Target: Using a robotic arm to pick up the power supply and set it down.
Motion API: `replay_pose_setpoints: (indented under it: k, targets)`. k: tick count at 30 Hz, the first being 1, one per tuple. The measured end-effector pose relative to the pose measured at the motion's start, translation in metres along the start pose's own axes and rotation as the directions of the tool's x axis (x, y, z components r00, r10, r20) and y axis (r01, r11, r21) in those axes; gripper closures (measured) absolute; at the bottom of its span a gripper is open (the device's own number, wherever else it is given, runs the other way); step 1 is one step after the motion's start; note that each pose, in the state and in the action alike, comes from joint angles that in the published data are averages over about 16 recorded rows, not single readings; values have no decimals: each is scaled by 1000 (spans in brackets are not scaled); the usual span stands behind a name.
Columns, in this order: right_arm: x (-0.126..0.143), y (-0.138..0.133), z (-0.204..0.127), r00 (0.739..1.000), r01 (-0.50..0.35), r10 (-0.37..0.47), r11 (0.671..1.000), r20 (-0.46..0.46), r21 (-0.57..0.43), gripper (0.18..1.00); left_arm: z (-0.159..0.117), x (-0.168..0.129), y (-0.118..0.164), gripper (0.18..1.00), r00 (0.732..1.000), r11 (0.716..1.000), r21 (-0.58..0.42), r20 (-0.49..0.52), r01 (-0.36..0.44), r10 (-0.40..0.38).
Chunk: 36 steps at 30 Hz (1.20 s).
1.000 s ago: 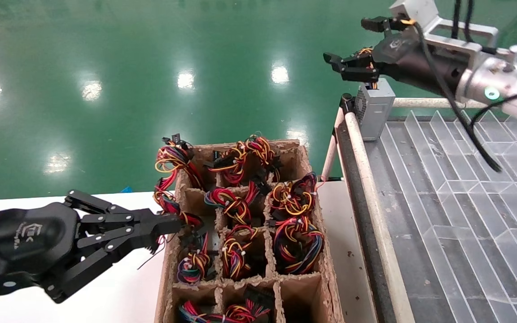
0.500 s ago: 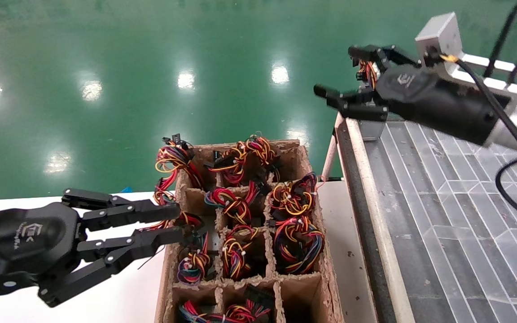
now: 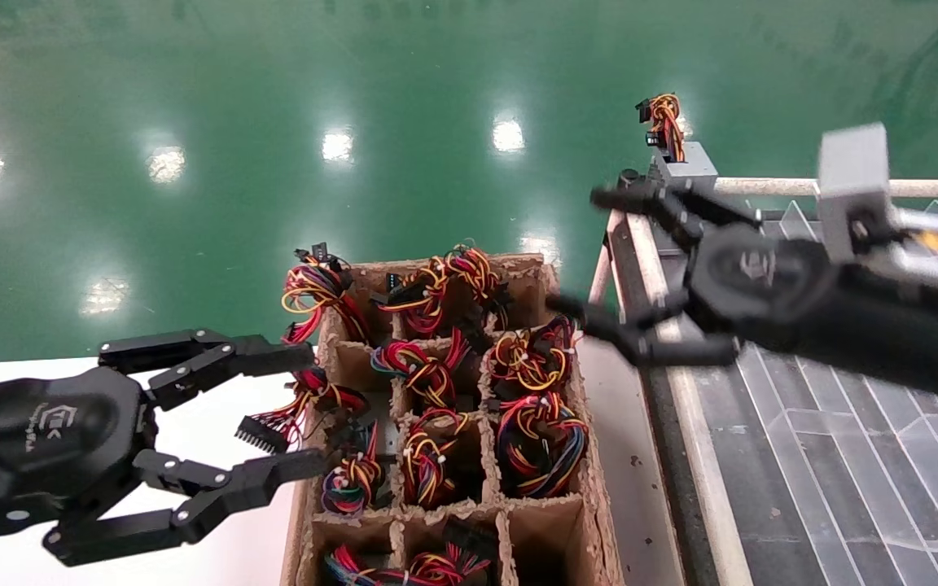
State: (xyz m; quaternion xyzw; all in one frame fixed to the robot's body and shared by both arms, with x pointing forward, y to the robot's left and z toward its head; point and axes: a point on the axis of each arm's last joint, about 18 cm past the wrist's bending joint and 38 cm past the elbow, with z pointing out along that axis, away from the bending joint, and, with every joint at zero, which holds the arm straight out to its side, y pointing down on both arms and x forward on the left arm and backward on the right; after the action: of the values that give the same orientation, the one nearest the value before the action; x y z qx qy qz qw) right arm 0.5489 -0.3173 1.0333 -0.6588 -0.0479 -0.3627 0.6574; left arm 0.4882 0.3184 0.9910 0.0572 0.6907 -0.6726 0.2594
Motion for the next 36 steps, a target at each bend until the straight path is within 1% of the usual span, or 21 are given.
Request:
replay_pose_setpoints:
  k: [5,10,16,22,28,36]
  targets:
    - [-34,-3,-9,994,-36,36,999,107,-1,179,0,0,0,490,1000,1000,0,0,0,0]
    - [-65,-6,-17,977,-68,69,998,204,-10,179,0,0,0,379,1000,1000,0,0,0,0]
    - [-88,-8,-23,957,-90,93,996,274,-21,179,0,0,0,281,1000,1000,0,0,0,0]
    - [-93,-9,-25,951,-95,98,995,292,-24,179,0,0,0,221,1000,1000,0,1,0,0]
    - [-89,-9,-24,956,-92,94,996,278,-21,179,0,0,0,191,1000,1000,0,1,0,0]
    - [-85,-8,-23,959,-90,92,996,266,-21,179,0,0,0,184,1000,1000,0,1,0,0]
